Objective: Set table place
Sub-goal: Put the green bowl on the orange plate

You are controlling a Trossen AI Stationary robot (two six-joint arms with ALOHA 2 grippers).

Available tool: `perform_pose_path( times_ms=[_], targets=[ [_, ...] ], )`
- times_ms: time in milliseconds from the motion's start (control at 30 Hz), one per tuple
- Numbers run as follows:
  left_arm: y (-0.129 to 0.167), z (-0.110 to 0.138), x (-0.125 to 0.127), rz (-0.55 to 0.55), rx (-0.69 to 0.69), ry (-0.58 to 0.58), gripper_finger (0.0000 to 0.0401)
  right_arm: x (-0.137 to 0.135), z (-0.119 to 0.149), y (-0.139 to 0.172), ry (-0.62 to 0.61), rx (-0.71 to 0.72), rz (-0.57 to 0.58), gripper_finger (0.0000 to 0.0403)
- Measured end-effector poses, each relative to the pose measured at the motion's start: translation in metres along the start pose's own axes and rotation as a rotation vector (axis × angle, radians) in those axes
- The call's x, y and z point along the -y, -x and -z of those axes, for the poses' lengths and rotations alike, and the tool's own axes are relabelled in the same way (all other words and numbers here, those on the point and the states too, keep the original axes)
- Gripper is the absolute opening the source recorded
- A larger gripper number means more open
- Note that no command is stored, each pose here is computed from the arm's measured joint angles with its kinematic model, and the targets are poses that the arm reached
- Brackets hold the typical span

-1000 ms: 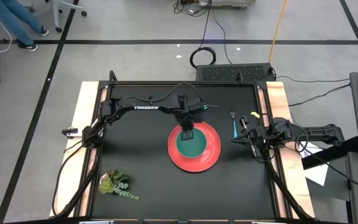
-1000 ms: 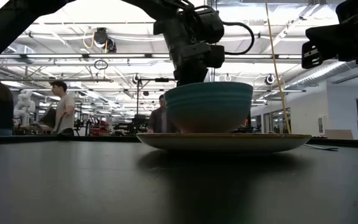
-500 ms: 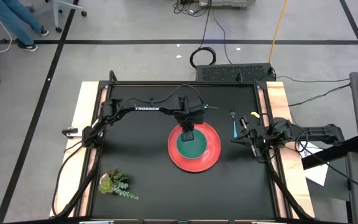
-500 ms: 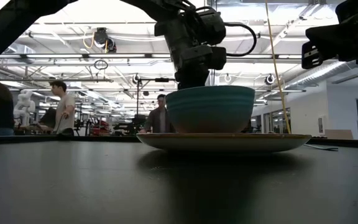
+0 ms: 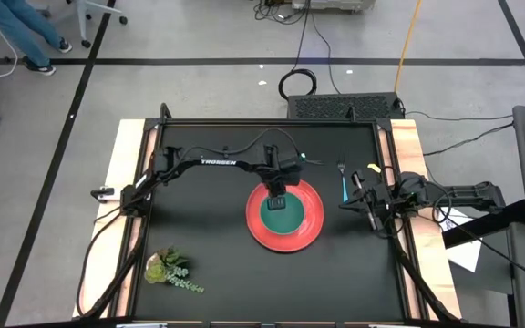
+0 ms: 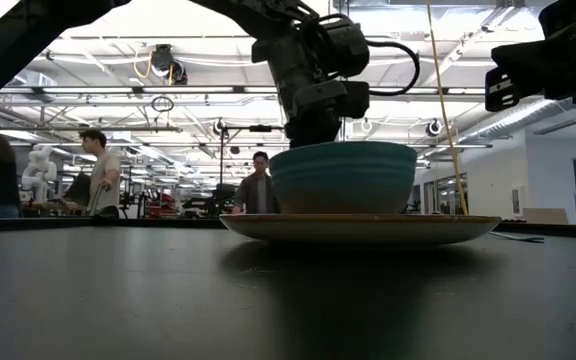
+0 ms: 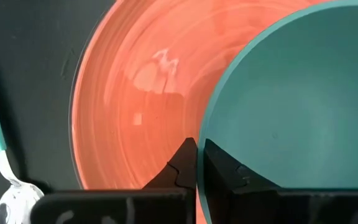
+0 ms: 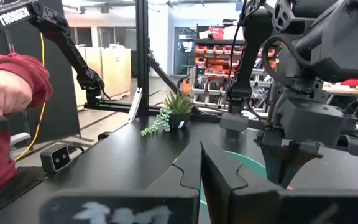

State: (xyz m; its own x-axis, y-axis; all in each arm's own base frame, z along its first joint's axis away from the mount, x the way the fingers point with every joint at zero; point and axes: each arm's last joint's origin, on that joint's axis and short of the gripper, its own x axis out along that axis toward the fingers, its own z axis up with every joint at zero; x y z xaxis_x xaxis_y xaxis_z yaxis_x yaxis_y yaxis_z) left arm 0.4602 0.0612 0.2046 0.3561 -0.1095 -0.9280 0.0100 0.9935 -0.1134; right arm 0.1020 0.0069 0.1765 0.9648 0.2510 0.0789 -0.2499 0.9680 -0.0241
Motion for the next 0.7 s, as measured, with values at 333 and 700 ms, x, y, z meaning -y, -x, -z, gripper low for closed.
perform_pose_path(
  times_ms=[333, 700],
  targets=[
    [-0.0015, 0.0006, -0.0010, -0.037, -0.010, 0.000, 0.0030, 0.0001, 0.0002, -0.0003, -0.001, -0.002, 0.000, 0.0000],
    [-0.0037, 0.0002, 0.0074, -0.115, -0.025, -0.032, 0.0041, 0.0001, 0.0004, -0.0004, -0.001, -0.004, 0.000, 0.0000]
  ],
)
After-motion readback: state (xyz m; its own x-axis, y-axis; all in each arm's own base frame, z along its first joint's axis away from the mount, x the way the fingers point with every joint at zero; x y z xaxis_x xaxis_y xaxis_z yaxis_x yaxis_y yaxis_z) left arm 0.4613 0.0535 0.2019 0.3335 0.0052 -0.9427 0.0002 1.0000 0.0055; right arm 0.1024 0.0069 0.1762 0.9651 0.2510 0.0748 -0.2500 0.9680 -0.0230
